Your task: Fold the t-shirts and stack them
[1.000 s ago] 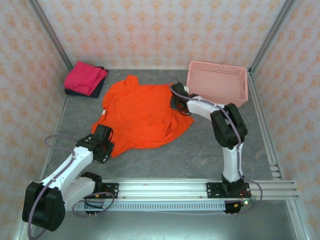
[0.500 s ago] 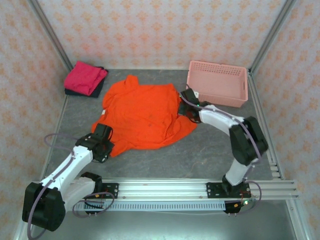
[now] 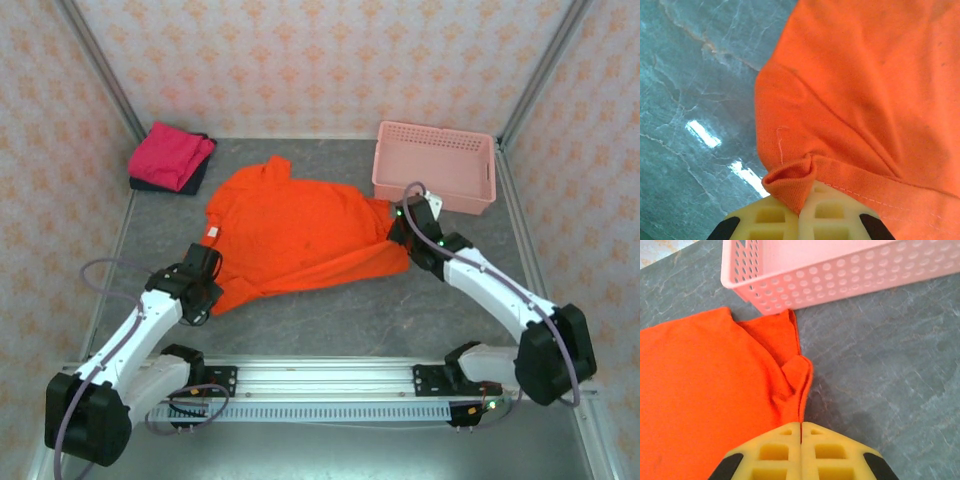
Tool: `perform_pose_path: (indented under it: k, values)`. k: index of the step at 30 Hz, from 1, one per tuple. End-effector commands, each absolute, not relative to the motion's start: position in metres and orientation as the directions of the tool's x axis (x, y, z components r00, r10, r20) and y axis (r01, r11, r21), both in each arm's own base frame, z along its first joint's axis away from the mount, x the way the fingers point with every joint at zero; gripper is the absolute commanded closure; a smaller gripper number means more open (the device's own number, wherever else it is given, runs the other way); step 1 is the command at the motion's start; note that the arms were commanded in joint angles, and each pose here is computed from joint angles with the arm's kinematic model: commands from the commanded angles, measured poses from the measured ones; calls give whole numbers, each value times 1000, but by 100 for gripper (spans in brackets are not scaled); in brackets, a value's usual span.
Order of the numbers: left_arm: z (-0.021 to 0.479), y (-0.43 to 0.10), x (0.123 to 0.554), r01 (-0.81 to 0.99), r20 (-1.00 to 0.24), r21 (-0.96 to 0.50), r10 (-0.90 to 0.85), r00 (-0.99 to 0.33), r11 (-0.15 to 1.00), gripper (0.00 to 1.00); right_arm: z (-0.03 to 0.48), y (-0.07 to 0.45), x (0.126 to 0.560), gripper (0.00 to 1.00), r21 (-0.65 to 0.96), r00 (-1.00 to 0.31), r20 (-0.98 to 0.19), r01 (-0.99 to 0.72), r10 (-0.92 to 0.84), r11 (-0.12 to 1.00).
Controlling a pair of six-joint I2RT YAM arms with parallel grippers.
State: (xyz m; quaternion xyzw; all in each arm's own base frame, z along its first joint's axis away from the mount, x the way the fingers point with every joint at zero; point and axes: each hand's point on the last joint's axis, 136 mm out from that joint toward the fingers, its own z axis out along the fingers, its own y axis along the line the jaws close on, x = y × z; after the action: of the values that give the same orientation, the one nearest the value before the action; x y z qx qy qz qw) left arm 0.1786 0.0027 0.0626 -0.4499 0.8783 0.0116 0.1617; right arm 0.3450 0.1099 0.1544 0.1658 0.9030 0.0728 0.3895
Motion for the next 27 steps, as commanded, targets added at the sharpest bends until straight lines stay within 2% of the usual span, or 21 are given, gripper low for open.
perform_pose_path:
  k: [1,5,6,9,11,14,17,22,27]
  values:
    - [72,11,184,-785,-334,-81,-759,-559,614,100,147,116,371,100,193,-681,-671,223,294,956]
    - [72,8,195,-775,-330,-86,-752,-570,625,100,128,142,415,100,180,-743,-622,169,245,969]
    - [72,7,198,-775,-328,-85,-752,-571,626,100,122,148,428,94,176,-759,-608,158,233,972]
    - [71,3,209,-771,-318,-92,-752,-577,630,100,120,159,446,49,185,-764,-608,126,214,975]
    - [71,1,215,-772,-315,-99,-756,-574,627,100,133,161,443,36,225,-734,-642,99,224,969]
    - [71,1,224,-778,-326,-103,-759,-563,620,100,146,148,423,34,274,-671,-691,101,269,956]
    - [70,1,230,-772,-328,-92,-751,-573,629,100,135,132,390,36,340,-649,-683,122,334,933]
    - [67,1,233,-766,-322,-72,-741,-588,639,100,87,122,353,40,524,-699,-538,160,471,836]
    - [70,-2,235,-755,-317,-82,-735,-599,650,100,59,138,354,47,631,-770,-410,148,489,762]
